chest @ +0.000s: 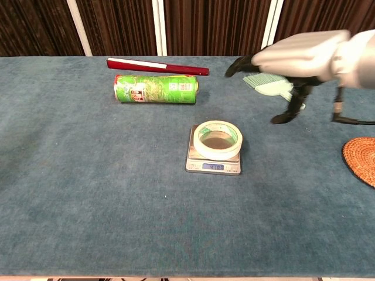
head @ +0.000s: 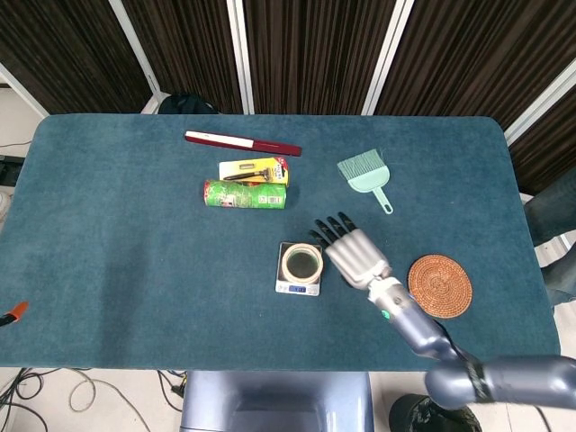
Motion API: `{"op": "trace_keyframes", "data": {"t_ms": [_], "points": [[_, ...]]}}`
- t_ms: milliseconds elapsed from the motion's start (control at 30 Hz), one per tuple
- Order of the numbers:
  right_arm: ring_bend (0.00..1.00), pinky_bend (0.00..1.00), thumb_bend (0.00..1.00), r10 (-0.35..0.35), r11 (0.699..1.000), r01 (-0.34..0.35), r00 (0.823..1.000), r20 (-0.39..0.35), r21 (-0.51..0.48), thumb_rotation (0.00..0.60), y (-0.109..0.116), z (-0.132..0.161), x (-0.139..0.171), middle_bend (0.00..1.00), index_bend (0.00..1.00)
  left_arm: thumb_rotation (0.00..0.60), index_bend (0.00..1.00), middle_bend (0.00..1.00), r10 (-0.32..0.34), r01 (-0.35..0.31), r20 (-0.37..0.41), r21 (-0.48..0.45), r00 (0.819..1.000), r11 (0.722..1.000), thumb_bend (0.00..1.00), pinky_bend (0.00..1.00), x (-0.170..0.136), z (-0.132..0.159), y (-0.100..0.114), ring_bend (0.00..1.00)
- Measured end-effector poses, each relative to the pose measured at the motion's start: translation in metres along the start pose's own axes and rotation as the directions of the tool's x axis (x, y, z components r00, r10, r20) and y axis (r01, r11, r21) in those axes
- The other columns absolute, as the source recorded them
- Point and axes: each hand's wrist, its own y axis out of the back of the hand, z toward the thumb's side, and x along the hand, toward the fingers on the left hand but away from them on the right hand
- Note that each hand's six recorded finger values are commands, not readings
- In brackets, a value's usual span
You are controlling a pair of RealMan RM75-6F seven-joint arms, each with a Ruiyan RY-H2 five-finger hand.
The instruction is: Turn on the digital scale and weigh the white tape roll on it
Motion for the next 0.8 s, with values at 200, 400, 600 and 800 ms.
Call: {"op": "trace_keyframes", "data": {"t_ms": [200,400,600,800], "points": [[0.03,0.02,0.32,-0.149,0.988,0.152,0.987,0.067,-0.036,0.6,-0.011,-0.035,0.083,0.01,0.04,0.6,0.0,0.0,-0.005,0.005,-0.002,0.005,1.0,1.0,0.03,0.0,-0.001,0.001,-0.002,0.0],[0.03,0.01,0.32,-0.267,0.952,0.299,0.913,0.308,-0.064,0.6,-0.042,-0.084,0.19,0.01,0.03,0.6,0.0,0.0,-0.014,0.014,-0.021,0.005,1.0,1.0,0.03,0.0,-0.001,0.0,-0.003,0.0],[0.03,0.01,0.32,-0.32,0.941,0.335,0.847,0.425,0.04,0.6,-0.061,-0.111,0.253,0.01,0.02,0.6,0.0,0.0,-0.029,0.029,-0.029,0.0,0.999,1.0,0.03,0.0,-0.002,-0.001,-0.004,0.0],[0.03,0.01,0.32,-0.279,0.953,0.301,0.845,0.457,0.025,0.6,-0.067,-0.113,0.253,0.01,0.02,0.6,0.0,0.0,-0.034,0.034,-0.022,-0.006,0.999,0.999,0.03,0.0,-0.002,0.001,-0.004,0.0]]}}
